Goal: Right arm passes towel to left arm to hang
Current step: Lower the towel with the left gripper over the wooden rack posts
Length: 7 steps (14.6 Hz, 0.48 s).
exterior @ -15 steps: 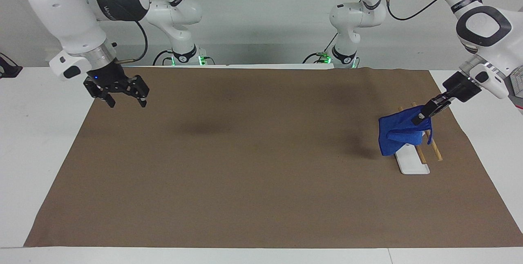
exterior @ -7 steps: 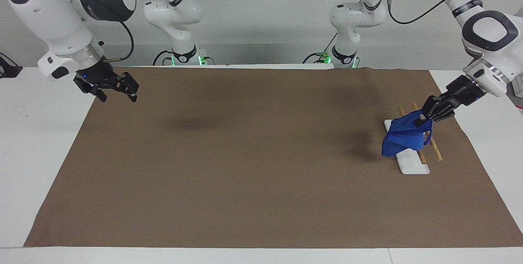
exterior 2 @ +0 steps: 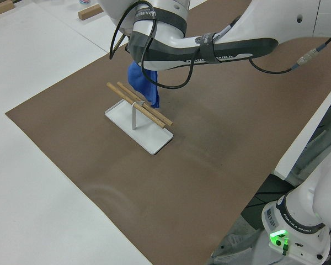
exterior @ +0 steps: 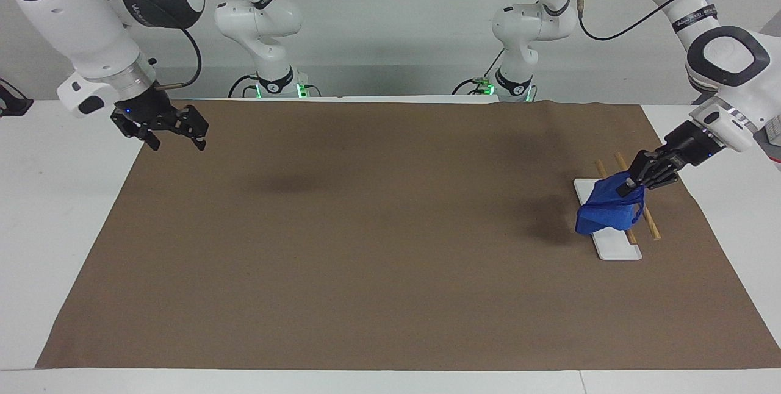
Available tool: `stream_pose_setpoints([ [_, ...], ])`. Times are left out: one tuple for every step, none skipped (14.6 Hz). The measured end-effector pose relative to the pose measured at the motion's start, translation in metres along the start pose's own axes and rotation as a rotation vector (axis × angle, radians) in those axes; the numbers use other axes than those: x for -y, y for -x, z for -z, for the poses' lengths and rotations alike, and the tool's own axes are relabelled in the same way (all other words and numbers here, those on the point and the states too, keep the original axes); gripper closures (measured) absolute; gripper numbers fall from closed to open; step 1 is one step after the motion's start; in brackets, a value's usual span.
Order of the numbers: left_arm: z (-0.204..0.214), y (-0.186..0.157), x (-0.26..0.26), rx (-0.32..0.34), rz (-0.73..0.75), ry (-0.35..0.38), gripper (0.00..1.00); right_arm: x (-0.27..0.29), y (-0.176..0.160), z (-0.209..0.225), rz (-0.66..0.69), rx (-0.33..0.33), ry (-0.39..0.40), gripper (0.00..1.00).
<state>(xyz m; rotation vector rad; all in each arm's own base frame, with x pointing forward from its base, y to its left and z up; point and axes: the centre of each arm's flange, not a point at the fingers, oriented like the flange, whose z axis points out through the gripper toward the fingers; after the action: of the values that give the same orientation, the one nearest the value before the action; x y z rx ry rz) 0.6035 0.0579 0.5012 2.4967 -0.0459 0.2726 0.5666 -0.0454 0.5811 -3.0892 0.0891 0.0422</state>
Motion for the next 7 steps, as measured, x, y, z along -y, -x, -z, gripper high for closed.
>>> stream_pose_setpoints([
  [0.006,0.002,0.012,-0.007,-0.007,-0.005,0.97,0.0,0.001,0.0,0.0,0.005,0.0,0.0],
  [0.013,0.003,0.023,-0.016,-0.009,-0.011,0.97,0.001,0.001,-0.001,0.001,0.009,0.0,0.0],
  [0.019,0.005,0.032,-0.025,-0.007,-0.016,0.97,0.001,0.001,-0.001,0.002,0.01,0.0,0.0],
  [0.024,0.006,0.039,-0.032,-0.003,-0.02,0.97,0.001,0.001,-0.001,0.002,0.011,0.0,0.0],
  [0.028,0.006,0.044,-0.039,0.005,-0.025,0.97,0.001,0.001,-0.001,0.002,0.011,0.0,0.0],
  [0.032,0.008,0.05,-0.043,0.012,-0.035,0.97,0.001,0.001,-0.001,0.002,0.011,0.0,0.0],
  [0.038,0.01,0.059,-0.042,0.015,-0.056,0.97,0.001,0.001,-0.001,0.002,0.013,0.0,0.0],
])
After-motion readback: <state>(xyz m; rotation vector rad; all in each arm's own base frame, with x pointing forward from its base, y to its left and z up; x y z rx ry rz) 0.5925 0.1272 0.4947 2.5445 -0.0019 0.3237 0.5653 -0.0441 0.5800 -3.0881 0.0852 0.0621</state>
